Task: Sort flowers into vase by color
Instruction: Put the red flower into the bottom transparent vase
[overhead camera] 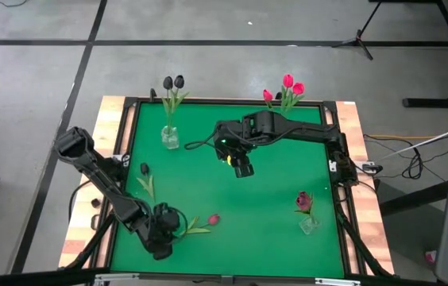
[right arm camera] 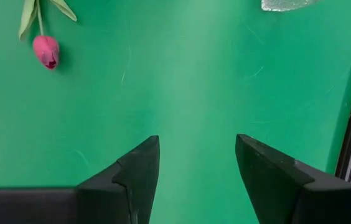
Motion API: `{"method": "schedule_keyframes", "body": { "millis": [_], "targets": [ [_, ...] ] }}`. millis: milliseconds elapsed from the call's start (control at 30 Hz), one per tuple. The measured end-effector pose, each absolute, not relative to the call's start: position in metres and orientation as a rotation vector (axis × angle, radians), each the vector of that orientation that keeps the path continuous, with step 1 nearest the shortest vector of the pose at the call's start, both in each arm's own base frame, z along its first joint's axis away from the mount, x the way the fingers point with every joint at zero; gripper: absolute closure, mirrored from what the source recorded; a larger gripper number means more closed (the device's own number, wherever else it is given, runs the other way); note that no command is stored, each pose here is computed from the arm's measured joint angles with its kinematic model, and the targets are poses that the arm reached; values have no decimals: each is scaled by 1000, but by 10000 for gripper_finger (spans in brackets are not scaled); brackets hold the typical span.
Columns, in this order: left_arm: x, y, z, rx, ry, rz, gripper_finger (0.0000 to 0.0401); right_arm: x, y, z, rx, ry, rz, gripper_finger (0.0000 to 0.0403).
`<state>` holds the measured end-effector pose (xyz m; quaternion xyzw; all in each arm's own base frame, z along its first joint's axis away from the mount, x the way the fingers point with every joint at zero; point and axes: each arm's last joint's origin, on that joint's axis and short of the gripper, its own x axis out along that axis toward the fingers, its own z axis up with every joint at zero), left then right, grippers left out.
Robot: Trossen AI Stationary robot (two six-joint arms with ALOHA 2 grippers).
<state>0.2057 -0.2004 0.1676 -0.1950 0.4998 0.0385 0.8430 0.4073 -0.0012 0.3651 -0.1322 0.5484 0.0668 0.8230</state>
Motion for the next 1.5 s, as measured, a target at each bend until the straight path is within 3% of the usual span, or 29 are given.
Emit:
{"method": "schedule_keyframes", "body": {
  "millis": [267,567,1067,1400,1500],
  "targets": [
    [210,-202,176,-253,1062,128,282,407,-1,365,-281,1168,142,194],
    [215,-207,177,-316,1019,98,282,405,-1,364,-280,1189,146,194],
    [219,-216,133,-216,1121,147,282,406,0,364,-181,1186,126,194],
    [222,-219,126,-223,1111,157,283,406,0,364,-175,1181,132,194],
    [222,-219,126,-222,1114,159,300,406,0,364,-175,1181,132,194]
  ]
}}
